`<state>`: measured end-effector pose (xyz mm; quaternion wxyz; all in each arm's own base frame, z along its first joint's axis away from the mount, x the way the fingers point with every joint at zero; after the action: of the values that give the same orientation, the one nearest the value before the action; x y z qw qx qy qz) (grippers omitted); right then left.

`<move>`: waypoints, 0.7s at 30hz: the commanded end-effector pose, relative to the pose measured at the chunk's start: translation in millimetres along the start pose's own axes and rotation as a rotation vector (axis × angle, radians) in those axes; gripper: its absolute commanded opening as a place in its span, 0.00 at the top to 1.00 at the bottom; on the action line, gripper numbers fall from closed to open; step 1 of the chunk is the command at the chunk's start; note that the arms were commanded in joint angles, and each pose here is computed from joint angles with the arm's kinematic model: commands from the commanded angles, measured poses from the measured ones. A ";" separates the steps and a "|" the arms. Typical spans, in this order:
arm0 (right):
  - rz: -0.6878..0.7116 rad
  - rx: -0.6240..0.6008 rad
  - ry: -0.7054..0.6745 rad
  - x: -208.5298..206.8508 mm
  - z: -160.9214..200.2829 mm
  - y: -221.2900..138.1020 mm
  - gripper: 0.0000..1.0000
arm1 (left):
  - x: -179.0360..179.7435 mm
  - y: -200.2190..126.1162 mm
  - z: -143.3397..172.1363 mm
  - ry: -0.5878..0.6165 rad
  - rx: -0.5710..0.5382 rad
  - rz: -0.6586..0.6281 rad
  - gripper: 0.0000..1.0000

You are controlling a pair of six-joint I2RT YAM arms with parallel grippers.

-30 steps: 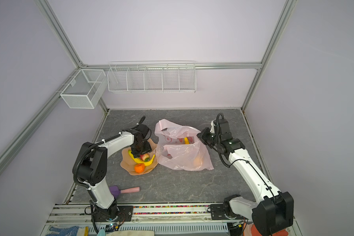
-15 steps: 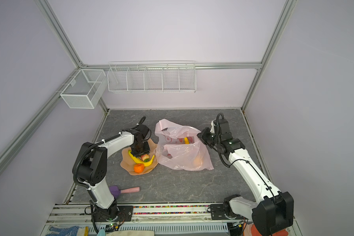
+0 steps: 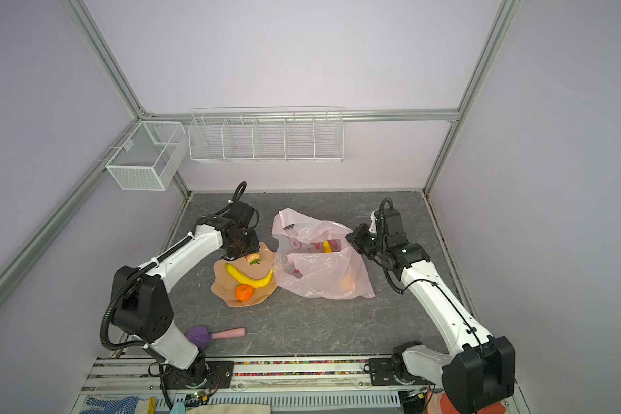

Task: Place the fruits into the plastic bag
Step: Pick up the fruit from the plate, then place the fruit in the plastic bag.

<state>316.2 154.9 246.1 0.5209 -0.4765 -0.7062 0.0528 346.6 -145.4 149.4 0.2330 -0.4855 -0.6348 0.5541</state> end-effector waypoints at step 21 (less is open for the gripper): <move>-0.011 -0.021 -0.010 5.5 -4.8 -5.6 0.93 | -35.8 -121.7 12.6 0.586 -0.327 0.304 0.98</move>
<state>316.3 154.8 246.1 0.5208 -0.4767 -0.7062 0.0528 312.7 -158.0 249.8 0.2124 -0.6878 -0.5688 0.3978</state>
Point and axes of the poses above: each gripper's point midway between its finger pads, its own y axis out along the fingers, its own x axis along the line the jaws close on, z = x × y, the point moved 2 cm from there along -y, back along the fingers, and after that the axes turned 14 degrees about -y, right-handed, at the moved point
